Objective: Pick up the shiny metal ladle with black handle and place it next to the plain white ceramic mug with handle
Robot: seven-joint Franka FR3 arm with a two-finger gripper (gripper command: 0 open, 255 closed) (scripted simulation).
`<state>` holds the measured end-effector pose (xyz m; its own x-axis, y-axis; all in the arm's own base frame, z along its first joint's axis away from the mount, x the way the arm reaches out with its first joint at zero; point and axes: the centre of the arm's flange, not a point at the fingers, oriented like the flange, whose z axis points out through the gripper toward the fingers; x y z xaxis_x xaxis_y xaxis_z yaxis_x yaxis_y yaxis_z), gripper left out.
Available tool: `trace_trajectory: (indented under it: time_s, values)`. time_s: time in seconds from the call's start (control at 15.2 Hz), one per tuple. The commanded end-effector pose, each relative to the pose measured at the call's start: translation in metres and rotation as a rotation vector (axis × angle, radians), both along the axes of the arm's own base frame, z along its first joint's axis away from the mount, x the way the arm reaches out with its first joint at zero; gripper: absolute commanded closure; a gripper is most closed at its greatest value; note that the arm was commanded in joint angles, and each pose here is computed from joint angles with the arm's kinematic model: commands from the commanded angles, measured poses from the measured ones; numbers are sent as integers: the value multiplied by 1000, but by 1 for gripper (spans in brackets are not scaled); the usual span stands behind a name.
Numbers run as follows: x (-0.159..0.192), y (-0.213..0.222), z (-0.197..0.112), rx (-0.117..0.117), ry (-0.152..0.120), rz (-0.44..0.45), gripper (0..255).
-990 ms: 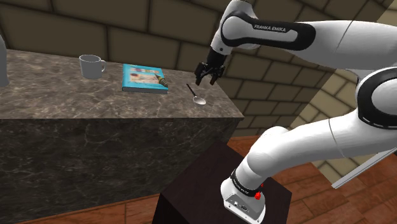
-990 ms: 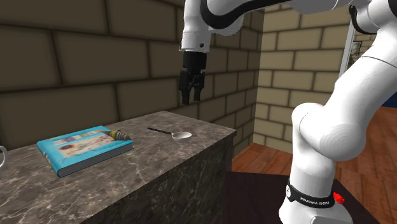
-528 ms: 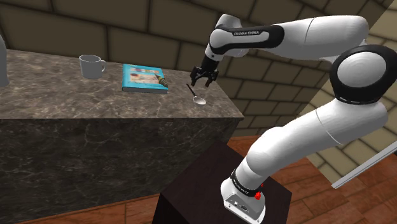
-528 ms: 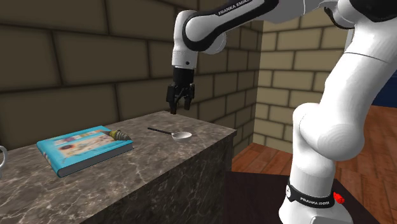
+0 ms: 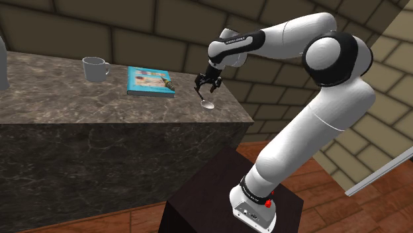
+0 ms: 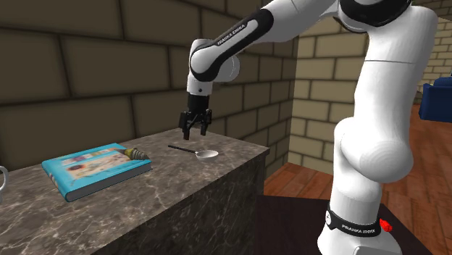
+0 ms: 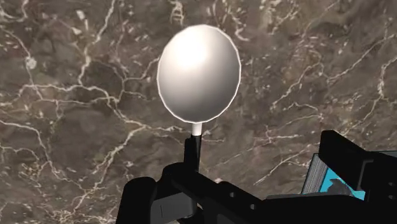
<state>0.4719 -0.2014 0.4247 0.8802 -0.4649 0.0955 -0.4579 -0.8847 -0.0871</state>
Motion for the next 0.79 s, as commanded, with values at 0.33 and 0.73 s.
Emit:
trace_trajectory:
  time_s: [0.33, 0.73]
  values:
    - [40, -65, -48, 0, -16, -100, 0]
    - [46, -69, -78, 0, -18, -107, 0]
